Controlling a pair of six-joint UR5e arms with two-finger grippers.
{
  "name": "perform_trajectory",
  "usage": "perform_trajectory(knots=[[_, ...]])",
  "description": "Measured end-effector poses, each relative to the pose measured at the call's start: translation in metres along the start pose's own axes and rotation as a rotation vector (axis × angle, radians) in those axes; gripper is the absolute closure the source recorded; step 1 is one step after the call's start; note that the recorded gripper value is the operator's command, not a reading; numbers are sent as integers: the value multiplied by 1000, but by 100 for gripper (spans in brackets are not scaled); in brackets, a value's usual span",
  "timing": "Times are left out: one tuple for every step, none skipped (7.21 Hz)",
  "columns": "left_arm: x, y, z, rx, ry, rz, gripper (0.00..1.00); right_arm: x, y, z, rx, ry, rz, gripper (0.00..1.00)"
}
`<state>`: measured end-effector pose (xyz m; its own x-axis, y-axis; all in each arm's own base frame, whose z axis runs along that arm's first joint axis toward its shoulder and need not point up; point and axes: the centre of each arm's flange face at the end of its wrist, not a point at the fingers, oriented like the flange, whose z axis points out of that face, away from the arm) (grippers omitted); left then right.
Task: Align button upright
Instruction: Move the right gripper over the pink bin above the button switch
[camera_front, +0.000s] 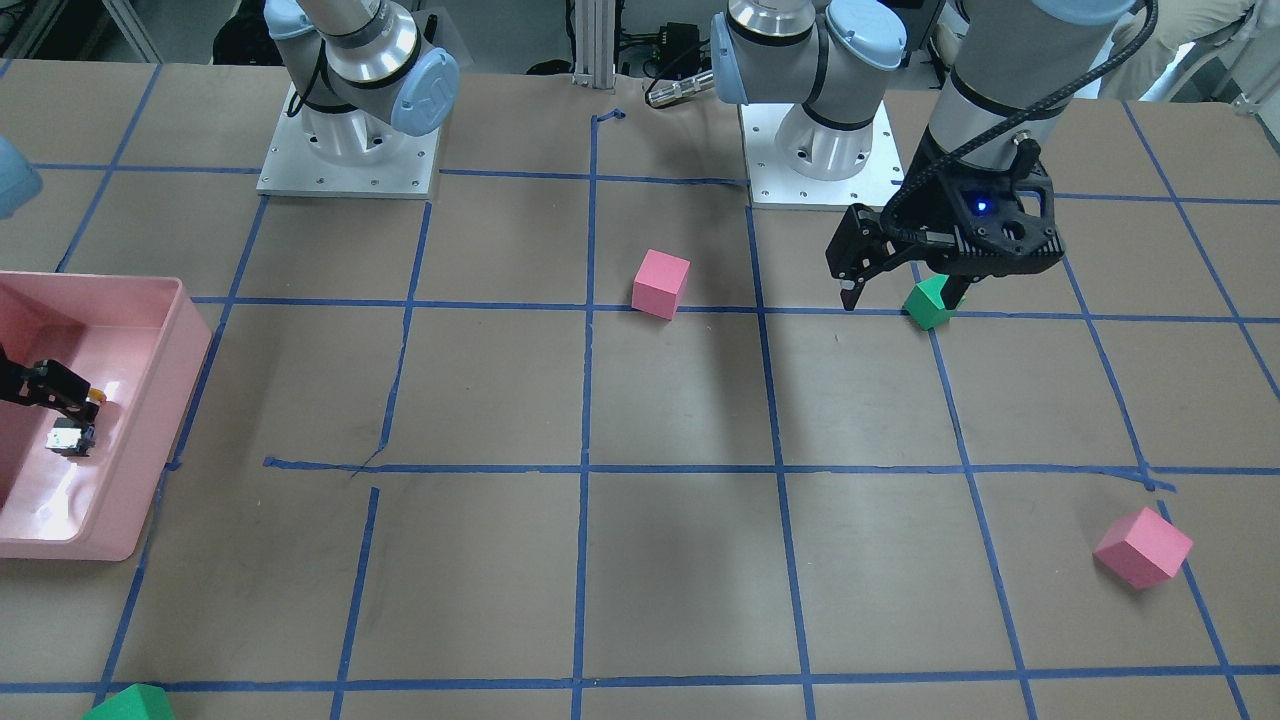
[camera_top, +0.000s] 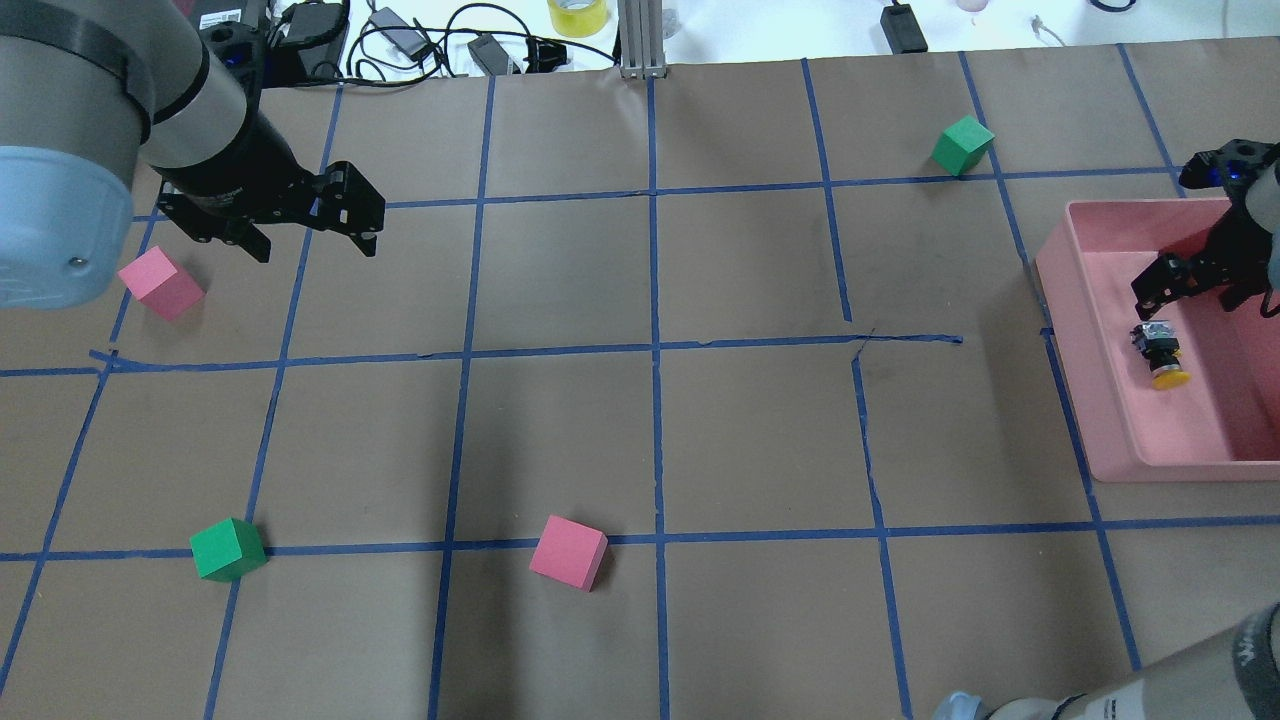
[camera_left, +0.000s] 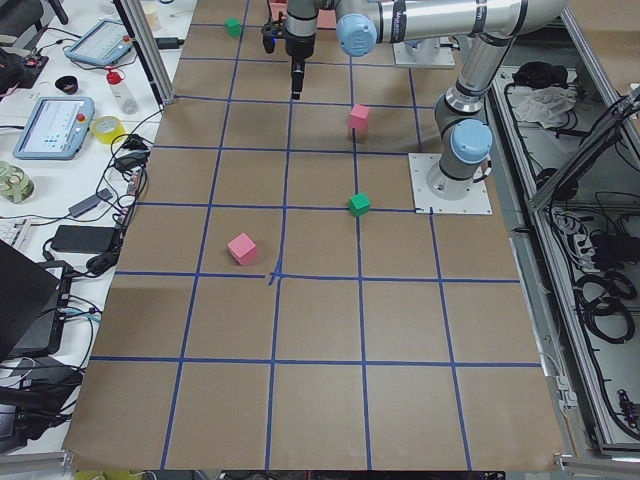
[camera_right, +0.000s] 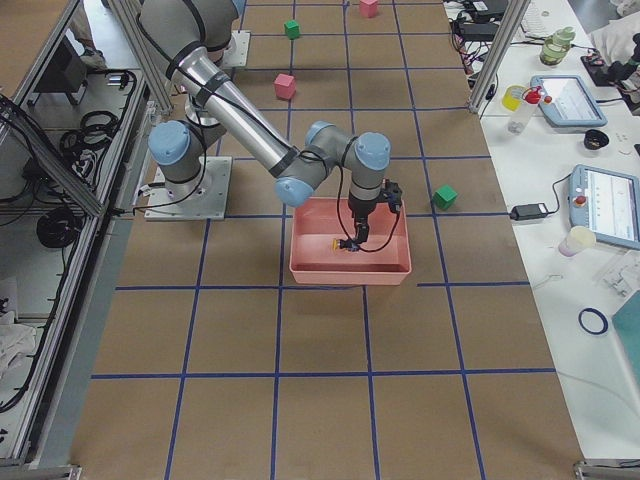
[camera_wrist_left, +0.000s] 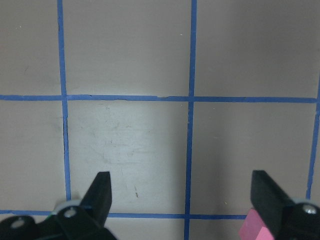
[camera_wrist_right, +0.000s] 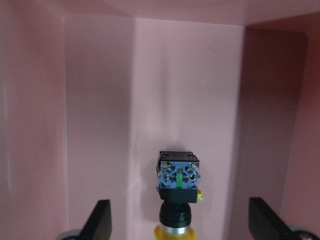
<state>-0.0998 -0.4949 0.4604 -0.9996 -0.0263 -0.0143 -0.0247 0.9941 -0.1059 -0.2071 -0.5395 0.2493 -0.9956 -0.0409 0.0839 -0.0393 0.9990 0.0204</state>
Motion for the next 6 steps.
perform_trajectory(knots=[[0, 0, 1, -2, -1, 3, 0, 1, -2, 7, 4, 4, 0, 4], [0, 0, 2, -3, -1, 4, 0, 2, -4, 13, 1, 4, 0, 4], [0, 0, 2, -1, 0, 5, 0, 2, -5, 20, -4, 1, -1, 4], [0, 0, 3, -1, 0, 5, 0, 2, -6, 31, -16, -10, -2, 4], [0, 0, 3, 0, 0, 5, 0, 1, -8, 42, -31, -21, -3, 4], [0, -1, 4, 1, 0, 5, 0, 1, -8, 48, -40, -28, -4, 4]])
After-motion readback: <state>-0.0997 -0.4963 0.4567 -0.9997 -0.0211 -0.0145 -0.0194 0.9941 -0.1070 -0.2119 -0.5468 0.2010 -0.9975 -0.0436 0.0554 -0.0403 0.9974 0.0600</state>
